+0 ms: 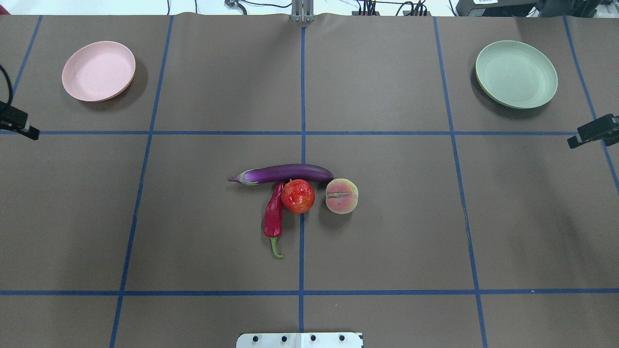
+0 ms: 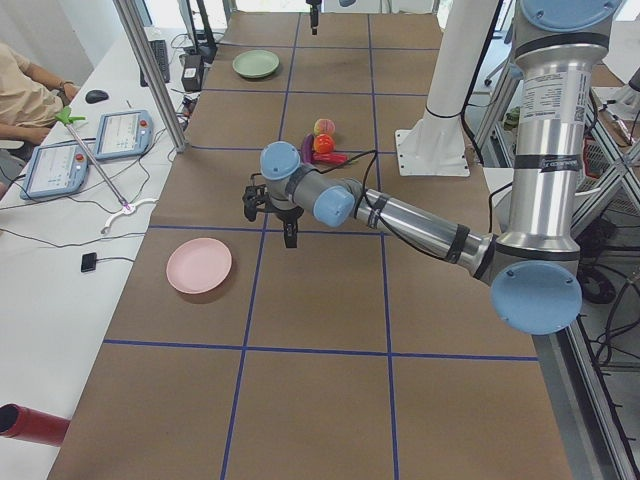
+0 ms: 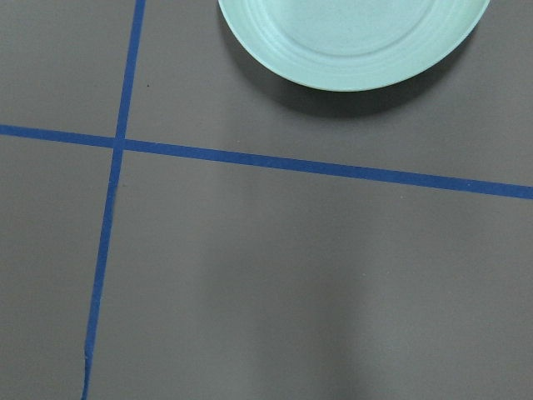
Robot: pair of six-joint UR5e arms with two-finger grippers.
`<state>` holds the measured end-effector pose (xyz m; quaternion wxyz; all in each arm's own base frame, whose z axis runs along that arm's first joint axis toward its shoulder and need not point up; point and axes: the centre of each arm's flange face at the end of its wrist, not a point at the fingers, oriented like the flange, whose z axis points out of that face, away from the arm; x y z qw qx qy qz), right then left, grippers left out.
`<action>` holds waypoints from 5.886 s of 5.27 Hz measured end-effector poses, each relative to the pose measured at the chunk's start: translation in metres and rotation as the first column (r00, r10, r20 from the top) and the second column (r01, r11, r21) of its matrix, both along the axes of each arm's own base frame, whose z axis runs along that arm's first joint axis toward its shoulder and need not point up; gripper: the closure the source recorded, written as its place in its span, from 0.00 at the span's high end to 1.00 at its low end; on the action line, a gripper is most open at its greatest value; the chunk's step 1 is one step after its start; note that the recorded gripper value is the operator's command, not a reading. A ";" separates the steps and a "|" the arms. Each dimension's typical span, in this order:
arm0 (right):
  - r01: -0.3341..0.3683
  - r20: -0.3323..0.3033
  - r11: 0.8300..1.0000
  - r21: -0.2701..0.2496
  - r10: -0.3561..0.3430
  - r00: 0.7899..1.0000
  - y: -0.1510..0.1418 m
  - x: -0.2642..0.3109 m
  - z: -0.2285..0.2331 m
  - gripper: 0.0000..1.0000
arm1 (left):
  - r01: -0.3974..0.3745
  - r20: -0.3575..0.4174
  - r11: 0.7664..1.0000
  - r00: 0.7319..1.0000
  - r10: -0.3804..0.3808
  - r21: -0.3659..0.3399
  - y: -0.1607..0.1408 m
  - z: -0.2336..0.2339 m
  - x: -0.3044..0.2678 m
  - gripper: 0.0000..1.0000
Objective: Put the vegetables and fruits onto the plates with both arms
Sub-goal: 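Reach the left gripper down to the purple eggplant and grasp it, then carry the eggplant to the pink plate while the right gripper reaches for the peach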
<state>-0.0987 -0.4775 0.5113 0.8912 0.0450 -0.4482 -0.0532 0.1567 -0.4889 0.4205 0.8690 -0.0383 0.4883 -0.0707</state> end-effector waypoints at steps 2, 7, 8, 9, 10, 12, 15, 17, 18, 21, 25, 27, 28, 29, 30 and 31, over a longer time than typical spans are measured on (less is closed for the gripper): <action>0.012 -0.002 1.000 0.003 -0.012 1.000 -0.001 -0.008 -0.001 1.00 | 0.096 -0.027 0.973 0.994 -0.104 -0.210 -0.009 -0.100 0.108 1.00; -0.001 0.000 0.999 -0.037 0.001 1.000 -0.006 -0.021 -0.003 1.00 | 0.430 0.216 0.616 0.894 -0.393 -0.660 -0.047 -0.210 0.315 1.00; -0.001 -0.003 0.999 -0.038 0.001 1.000 -0.006 -0.021 -0.002 1.00 | 0.494 0.292 0.562 0.862 -0.414 -0.663 -0.032 -0.204 0.349 1.00; -0.002 -0.005 0.999 -0.037 0.002 1.000 -0.009 -0.022 -0.002 1.00 | 0.544 0.359 0.512 0.834 -0.419 -0.665 -0.027 -0.191 0.379 1.00; -0.002 -0.006 0.999 -0.035 0.002 1.000 -0.013 -0.024 -0.002 1.00 | 0.575 0.402 0.475 0.813 -0.421 -0.666 -0.029 -0.186 0.398 1.00; -0.004 -0.007 1.000 -0.028 0.004 1.000 -0.016 -0.025 -0.003 1.00 | 0.593 0.437 0.449 0.801 -0.409 -0.668 -0.020 -0.183 0.422 1.00; -0.007 -0.011 1.000 -0.021 0.007 1.000 -0.018 -0.025 -0.005 1.00 | 0.598 0.453 0.441 0.799 -0.397 -0.669 -0.009 -0.178 0.433 0.90; -0.008 -0.008 1.000 -0.017 0.008 1.000 -0.017 -0.024 -0.008 1.00 | 0.597 0.454 0.444 0.800 -0.392 -0.668 -0.007 -0.177 0.435 0.85; -0.010 -0.007 1.000 -0.017 0.010 1.000 -0.017 -0.024 -0.010 1.00 | 0.596 0.454 0.445 0.801 -0.391 -0.668 -0.005 -0.177 0.436 0.79; -0.026 0.003 0.999 -0.028 0.026 1.000 -0.015 -0.024 -0.017 1.00 | 0.595 0.451 0.448 0.801 -0.393 -0.667 -0.008 -0.178 0.434 0.00; -0.085 0.055 0.992 -0.088 0.090 0.994 -0.038 -0.081 -0.093 1.00 | 0.558 0.270 0.649 0.826 -0.495 -0.517 -0.128 -0.203 0.274 0.00; -0.154 0.050 0.977 -0.149 0.163 0.985 -0.032 -0.165 -0.157 1.00 | 0.454 0.234 0.835 0.888 -0.395 -0.310 -0.192 -0.152 0.184 0.00; -0.188 0.042 0.967 -0.170 0.198 0.979 -0.020 -0.210 -0.184 1.00 | 0.383 0.244 0.899 0.911 -0.331 -0.211 -0.219 -0.120 0.150 0.00; -0.218 0.039 0.956 -0.195 0.229 0.973 -0.007 -0.248 -0.205 1.00 | 0.305 0.267 0.944 0.927 -0.264 -0.127 -0.249 -0.078 0.109 0.00; -0.236 0.039 0.946 -0.220 0.251 0.967 0.005 -0.274 -0.220 1.00 | 0.230 0.280 0.971 0.938 -0.204 -0.063 -0.278 -0.021 0.071 0.00; -0.254 0.040 0.937 -0.240 0.271 0.962 0.015 -0.292 -0.230 1.00 | 0.198 0.292 0.979 0.940 -0.176 -0.046 -0.294 0.035 0.052 0.00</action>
